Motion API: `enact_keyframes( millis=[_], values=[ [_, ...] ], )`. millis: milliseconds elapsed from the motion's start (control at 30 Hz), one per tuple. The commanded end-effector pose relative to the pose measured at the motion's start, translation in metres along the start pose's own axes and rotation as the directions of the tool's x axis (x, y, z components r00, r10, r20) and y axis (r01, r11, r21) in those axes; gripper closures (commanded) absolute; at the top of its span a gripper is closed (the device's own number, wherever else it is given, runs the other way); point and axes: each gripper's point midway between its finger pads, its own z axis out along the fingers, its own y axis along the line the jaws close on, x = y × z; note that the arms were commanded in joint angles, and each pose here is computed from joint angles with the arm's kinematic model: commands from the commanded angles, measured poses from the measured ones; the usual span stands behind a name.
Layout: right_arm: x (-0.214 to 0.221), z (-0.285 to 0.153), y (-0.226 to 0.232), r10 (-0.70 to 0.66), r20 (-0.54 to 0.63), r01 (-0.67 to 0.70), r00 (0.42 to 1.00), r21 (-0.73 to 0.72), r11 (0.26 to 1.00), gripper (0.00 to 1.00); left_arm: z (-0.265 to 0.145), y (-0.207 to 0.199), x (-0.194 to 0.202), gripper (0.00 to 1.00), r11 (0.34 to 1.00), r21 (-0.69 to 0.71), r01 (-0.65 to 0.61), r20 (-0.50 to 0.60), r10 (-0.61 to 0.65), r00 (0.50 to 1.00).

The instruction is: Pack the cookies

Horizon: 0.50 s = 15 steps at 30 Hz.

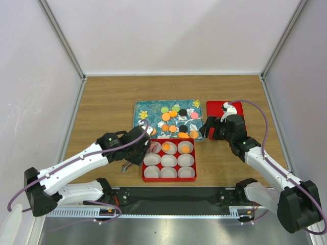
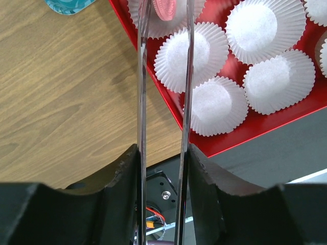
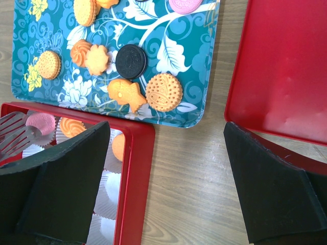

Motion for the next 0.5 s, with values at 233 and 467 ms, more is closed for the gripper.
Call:
enact_keyframes(
  millis=[233, 467],
  values=[
    [-0.013, 0.001, 0.007, -0.023, 0.04, 0.024, 0.999, -0.024, 0.999, 0.0, -0.025, -0.005, -0.029, 0.55, 1.0, 0.023, 0.009, 0.098, -0.011, 0.995],
    [-0.012, 0.002, 0.007, -0.023, 0.039, 0.024, 0.999, -0.023, 0.999, 0.0, -0.052, -0.003, -0.044, 0.55, 0.999, 0.035, 0.005, 0.153, -0.01, 0.988]
  ],
)
